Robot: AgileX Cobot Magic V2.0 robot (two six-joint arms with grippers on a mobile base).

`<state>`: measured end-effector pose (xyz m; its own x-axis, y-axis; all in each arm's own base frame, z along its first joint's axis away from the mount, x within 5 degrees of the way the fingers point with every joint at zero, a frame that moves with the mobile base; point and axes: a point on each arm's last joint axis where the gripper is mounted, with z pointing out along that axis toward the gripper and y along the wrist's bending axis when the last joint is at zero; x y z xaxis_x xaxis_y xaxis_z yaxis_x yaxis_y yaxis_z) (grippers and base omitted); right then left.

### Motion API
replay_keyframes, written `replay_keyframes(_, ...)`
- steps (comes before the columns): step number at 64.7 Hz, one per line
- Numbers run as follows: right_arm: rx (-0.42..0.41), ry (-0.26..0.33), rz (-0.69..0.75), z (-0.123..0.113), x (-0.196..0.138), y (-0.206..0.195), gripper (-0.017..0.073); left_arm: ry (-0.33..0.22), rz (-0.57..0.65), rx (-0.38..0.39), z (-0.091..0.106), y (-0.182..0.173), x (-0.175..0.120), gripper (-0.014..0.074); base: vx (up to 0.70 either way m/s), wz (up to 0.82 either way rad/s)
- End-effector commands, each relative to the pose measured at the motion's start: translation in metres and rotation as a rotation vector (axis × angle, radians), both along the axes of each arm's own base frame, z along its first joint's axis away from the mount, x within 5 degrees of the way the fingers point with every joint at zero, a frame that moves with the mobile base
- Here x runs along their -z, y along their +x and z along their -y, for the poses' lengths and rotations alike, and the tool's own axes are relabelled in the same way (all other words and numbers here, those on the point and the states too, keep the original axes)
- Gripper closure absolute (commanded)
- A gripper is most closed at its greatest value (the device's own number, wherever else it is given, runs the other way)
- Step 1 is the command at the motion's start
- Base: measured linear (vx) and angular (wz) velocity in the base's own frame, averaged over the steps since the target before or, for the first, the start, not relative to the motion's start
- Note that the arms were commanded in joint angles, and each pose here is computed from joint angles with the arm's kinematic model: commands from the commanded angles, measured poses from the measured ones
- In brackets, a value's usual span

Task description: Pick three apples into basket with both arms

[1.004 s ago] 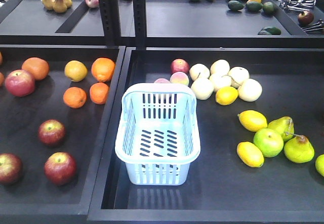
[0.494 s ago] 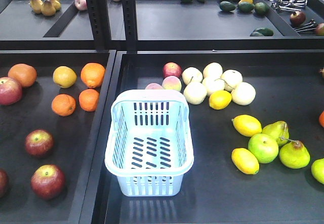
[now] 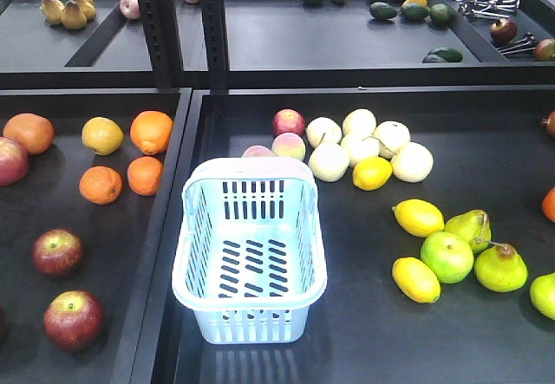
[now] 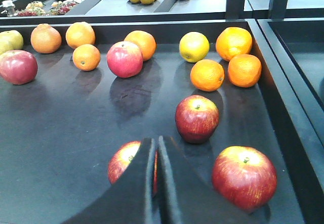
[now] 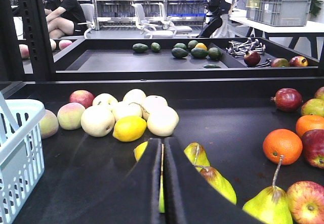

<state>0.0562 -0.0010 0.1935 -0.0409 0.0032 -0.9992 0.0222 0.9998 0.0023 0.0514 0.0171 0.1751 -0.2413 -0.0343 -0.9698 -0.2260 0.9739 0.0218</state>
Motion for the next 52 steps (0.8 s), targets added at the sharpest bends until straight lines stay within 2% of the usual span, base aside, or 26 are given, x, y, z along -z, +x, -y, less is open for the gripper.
replay_keyframes(1,0.007,-0.016,0.062,0.0006,-0.0025,0.0003,0.0567,0.008,0.066,0.033,0.0025,0.0009,-0.0028,0.0601,0.01,0.00)
replay_keyframes(52,0.007,-0.016,0.062,0.0006,-0.0025,0.0003,0.0567,0.008,0.066,0.032,0.0024,0.0009,-0.0027,0.0601,0.03,0.00)
